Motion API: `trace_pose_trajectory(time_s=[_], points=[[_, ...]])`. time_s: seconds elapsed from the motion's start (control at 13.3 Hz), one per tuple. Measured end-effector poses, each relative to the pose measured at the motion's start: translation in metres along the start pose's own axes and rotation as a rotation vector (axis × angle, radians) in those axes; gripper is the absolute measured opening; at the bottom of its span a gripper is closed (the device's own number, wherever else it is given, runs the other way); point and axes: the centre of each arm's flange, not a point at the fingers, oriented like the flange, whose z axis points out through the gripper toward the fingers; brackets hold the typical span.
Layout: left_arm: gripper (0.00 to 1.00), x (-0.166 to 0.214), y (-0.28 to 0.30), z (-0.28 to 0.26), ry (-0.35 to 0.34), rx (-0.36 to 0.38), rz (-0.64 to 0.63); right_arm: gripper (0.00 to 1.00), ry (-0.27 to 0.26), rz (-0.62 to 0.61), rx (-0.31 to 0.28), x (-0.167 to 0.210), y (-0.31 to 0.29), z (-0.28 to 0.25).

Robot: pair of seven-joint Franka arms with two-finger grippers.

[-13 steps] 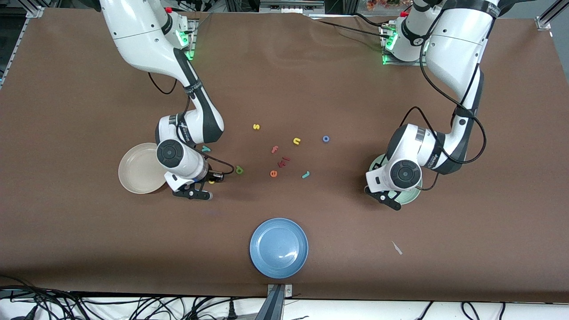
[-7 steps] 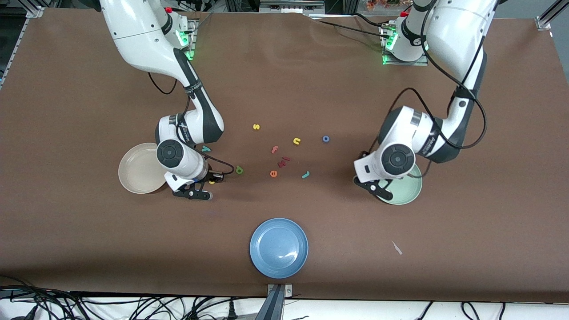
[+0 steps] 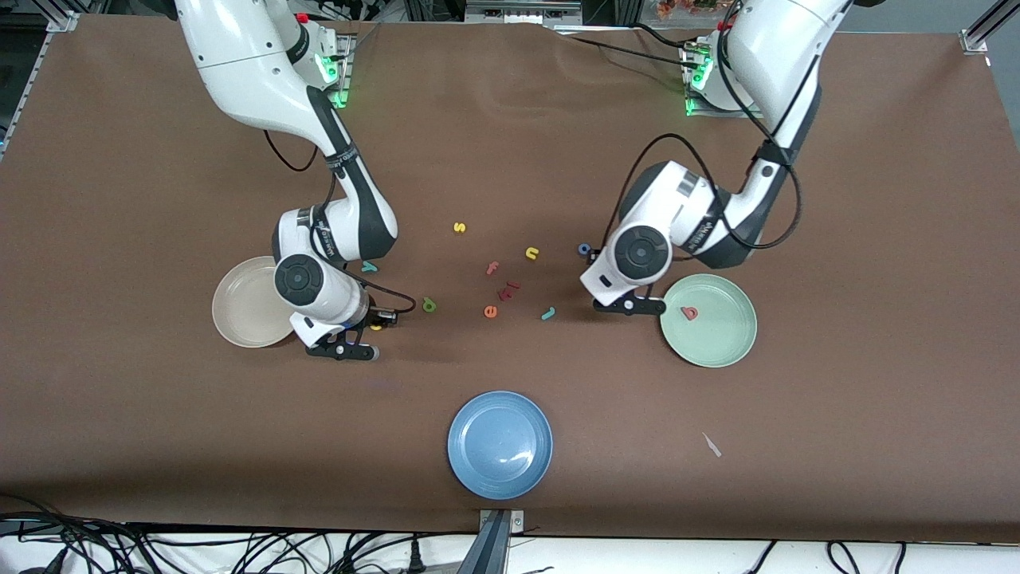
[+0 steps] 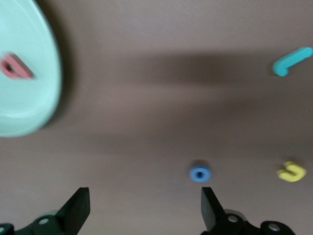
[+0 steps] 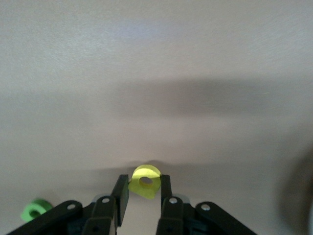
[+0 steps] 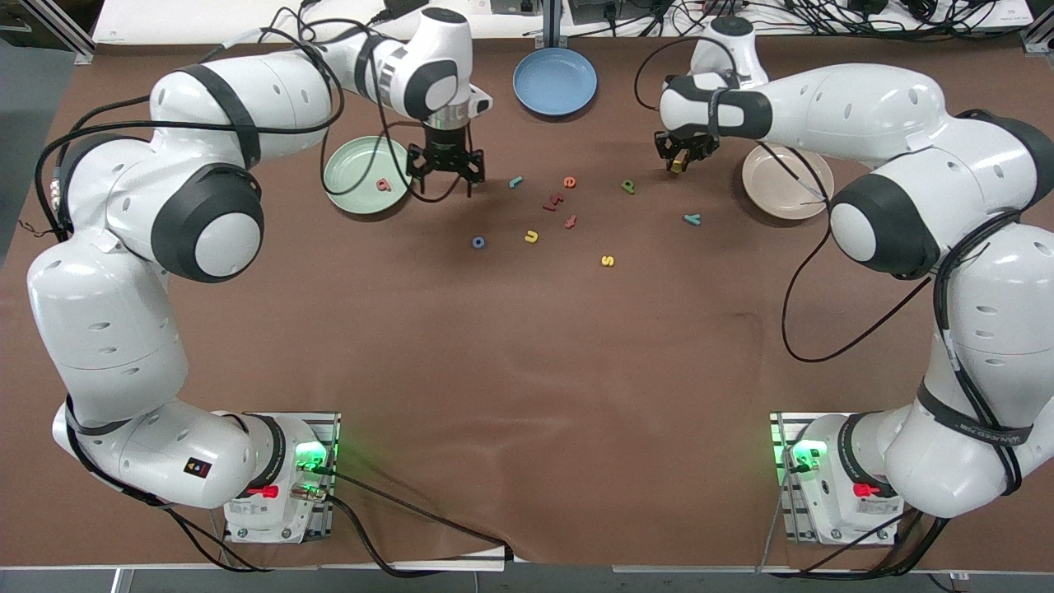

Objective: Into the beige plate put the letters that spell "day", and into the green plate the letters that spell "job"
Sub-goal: 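Place the yellow letter on the white plate while the left gripper reaches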

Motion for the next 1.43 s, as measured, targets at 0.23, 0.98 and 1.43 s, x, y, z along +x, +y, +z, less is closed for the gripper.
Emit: trace_pose_trajectory(time_s=[0.23, 0.98, 1.43], points=[[1.0, -0.014, 0.028, 0.038, 0.036, -0.046, -0.12, 0.3, -0.046, -0.115, -0.011, 0.009, 0.05, -0.04], [0.78, -0.049, 0.052, 0.097, 0.048, -0.036, -0.222, 0.3, -0.114, -0.282, -0.041, -0.026, 0.21, -0.04], [0.47, -0.037, 0.04, 0.094, 0.056, -0.055, -0.248, 0.75, -0.128, -0.304, -0.035, -0.029, 0.196, -0.041]])
